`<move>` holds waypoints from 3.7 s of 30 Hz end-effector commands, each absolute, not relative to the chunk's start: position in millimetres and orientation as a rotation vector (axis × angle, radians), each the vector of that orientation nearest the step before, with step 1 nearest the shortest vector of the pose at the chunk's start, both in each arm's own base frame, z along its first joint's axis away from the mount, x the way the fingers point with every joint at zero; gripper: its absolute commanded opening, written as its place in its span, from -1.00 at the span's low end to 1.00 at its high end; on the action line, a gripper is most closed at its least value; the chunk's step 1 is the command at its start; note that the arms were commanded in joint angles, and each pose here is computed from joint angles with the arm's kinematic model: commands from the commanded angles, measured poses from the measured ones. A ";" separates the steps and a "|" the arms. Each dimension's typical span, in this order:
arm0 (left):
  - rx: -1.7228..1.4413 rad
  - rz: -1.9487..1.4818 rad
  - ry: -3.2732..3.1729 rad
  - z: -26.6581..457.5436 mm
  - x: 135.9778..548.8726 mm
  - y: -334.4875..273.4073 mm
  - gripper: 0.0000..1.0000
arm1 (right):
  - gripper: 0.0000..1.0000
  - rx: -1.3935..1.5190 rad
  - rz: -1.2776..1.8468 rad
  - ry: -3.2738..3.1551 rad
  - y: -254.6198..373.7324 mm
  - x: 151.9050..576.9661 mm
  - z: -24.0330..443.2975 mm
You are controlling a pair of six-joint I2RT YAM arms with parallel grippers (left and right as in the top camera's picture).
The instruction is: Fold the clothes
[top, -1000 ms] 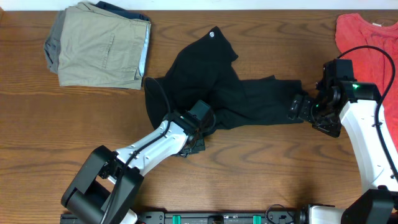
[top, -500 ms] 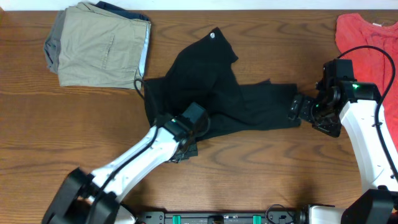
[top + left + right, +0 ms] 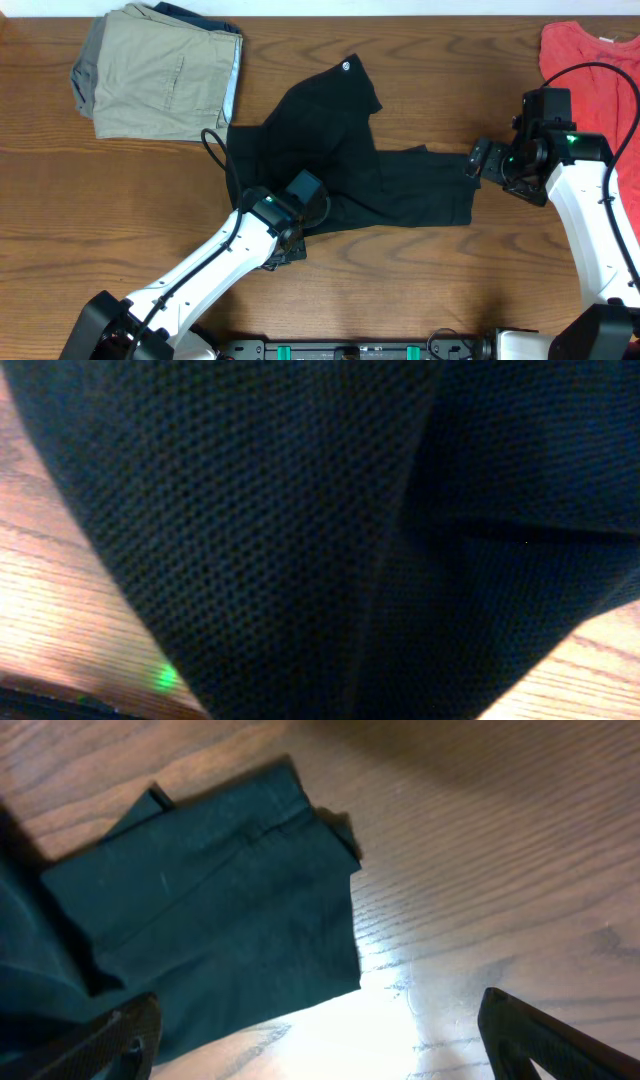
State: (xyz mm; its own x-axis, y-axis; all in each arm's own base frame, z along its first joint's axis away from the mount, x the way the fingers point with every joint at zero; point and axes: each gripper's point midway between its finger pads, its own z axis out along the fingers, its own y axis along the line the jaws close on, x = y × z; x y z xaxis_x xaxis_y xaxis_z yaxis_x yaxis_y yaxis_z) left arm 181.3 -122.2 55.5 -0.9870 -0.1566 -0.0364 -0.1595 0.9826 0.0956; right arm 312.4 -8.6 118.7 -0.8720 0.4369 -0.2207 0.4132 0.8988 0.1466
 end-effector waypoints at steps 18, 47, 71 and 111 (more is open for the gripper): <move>-0.248 0.153 3.059 57.5 189.1 -122.4 -0.87 | 0.72 0.688 0.165 2.935 -6.2 329.1 59.0; -0.248 0.124 3.039 55.9 194.2 -126.2 -0.87 | -0.62 0.660 0.230 2.974 0.5 353.3 2.5; -0.248 0.127 3.042 55.8 193.5 -125.7 -0.87 | -0.97 0.595 0.139 2.510 -51.8 484.5 153.1; -0.249 0.105 3.029 55.7 197.0 -128.7 -0.86 | 0.98 0.466 0.102 3.271 17.6 314.7 65.2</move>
